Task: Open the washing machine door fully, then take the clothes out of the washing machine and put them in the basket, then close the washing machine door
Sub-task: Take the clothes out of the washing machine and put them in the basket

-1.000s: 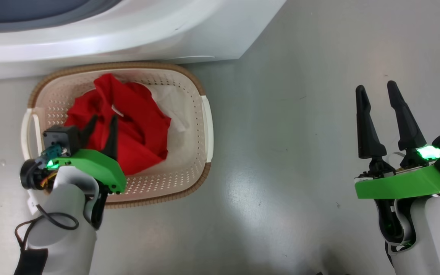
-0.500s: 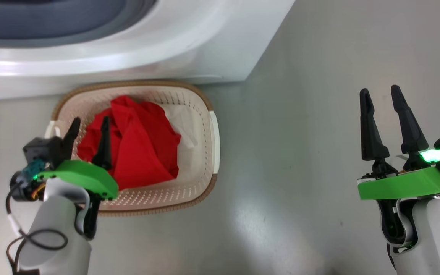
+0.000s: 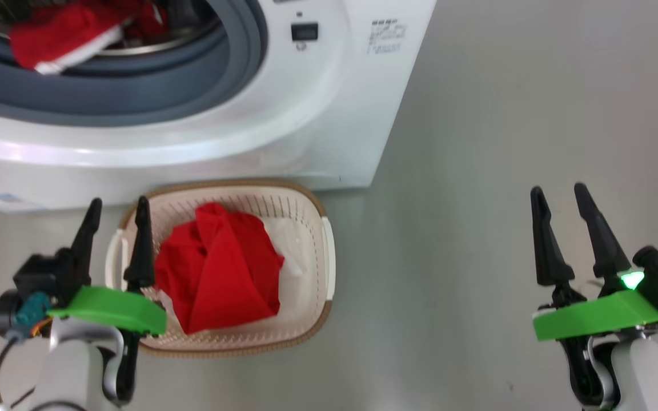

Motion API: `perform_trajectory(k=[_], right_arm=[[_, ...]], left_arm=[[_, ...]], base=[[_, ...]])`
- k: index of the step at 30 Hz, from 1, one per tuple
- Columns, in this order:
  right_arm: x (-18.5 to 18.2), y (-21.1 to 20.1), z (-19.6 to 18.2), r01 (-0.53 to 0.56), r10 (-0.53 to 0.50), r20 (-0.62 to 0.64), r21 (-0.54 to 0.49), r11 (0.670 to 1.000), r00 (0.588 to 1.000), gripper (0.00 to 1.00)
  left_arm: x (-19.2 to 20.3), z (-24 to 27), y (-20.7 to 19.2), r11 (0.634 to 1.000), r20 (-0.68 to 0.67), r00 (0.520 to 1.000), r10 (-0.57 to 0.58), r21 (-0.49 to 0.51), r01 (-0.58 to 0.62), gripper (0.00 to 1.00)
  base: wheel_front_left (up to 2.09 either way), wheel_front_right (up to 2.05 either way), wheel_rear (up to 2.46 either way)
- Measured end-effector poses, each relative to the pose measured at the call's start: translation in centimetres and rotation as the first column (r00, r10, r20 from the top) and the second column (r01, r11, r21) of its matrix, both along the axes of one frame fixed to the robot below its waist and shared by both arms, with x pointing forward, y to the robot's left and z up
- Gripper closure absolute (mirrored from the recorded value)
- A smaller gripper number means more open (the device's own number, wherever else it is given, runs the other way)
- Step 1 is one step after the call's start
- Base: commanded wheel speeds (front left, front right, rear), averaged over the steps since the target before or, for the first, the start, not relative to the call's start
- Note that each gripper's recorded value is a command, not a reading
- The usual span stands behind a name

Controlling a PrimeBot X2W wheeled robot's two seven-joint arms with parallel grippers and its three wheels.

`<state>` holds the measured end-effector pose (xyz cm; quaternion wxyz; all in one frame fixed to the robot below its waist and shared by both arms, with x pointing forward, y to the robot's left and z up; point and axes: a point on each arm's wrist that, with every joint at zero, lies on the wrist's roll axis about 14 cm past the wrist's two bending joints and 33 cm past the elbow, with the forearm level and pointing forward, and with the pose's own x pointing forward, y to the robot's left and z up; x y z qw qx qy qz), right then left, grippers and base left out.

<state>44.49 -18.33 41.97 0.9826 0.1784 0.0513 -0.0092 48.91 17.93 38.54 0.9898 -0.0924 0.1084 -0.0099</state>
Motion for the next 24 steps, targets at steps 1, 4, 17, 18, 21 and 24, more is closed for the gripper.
perform_trajectory(k=[1, 4, 17, 18, 21, 24], right_arm=[[-0.3, 0.0, 0.3, 0.001, -0.001, 0.004, 0.0, 1.0, 1.0, 0.0], [-1.3, -0.1, 1.0, 0.004, -0.004, 0.012, 0.0, 1.0, 1.0, 0.0], [-6.4, -0.9, 3.4, 0.022, -0.022, 0.041, -0.002, 1.0, 0.999, 0.0], [-6.8, -1.0, 3.5, 0.023, -0.023, 0.042, -0.003, 1.0, 0.999, 0.0], [-8.0, -1.4, 3.7, 0.025, -0.025, 0.043, -0.008, 1.0, 0.999, 0.0], [-8.9, -1.8, 3.9, 0.032, -0.032, 0.046, -0.015, 0.999, 0.998, 0.0]], left_arm=[[-0.2, 0.8, 0.1, 1.0, 0.019, 1.0, 0.001, 0.004, -0.001, 0.0], [-1.1, 2.8, 0.2, 1.0, 0.067, 0.998, -0.002, 0.019, 0.001, 0.0], [-7.5, 7.4, 1.5, 0.998, 0.167, 0.986, 0.022, 0.057, -0.032, 0.0], [-8.0, 7.7, 1.6, 0.998, 0.173, 0.985, 0.023, 0.058, -0.034, 0.0], [-9.3, 8.5, 1.9, 0.997, 0.194, 0.981, 0.03, 0.062, -0.042, 0.0], [-10.6, 8.8, 2.4, 0.996, 0.201, 0.979, 0.043, 0.066, -0.057, 0.0]], base=[[0.0, 0.0, 0.0], [0.0, 0.0, 0.0], [0.0, 0.0, 0.0], [0.0, 0.0, 0.0], [0.0, 0.0, 0.0], [0.0, 0.0, 0.0]])
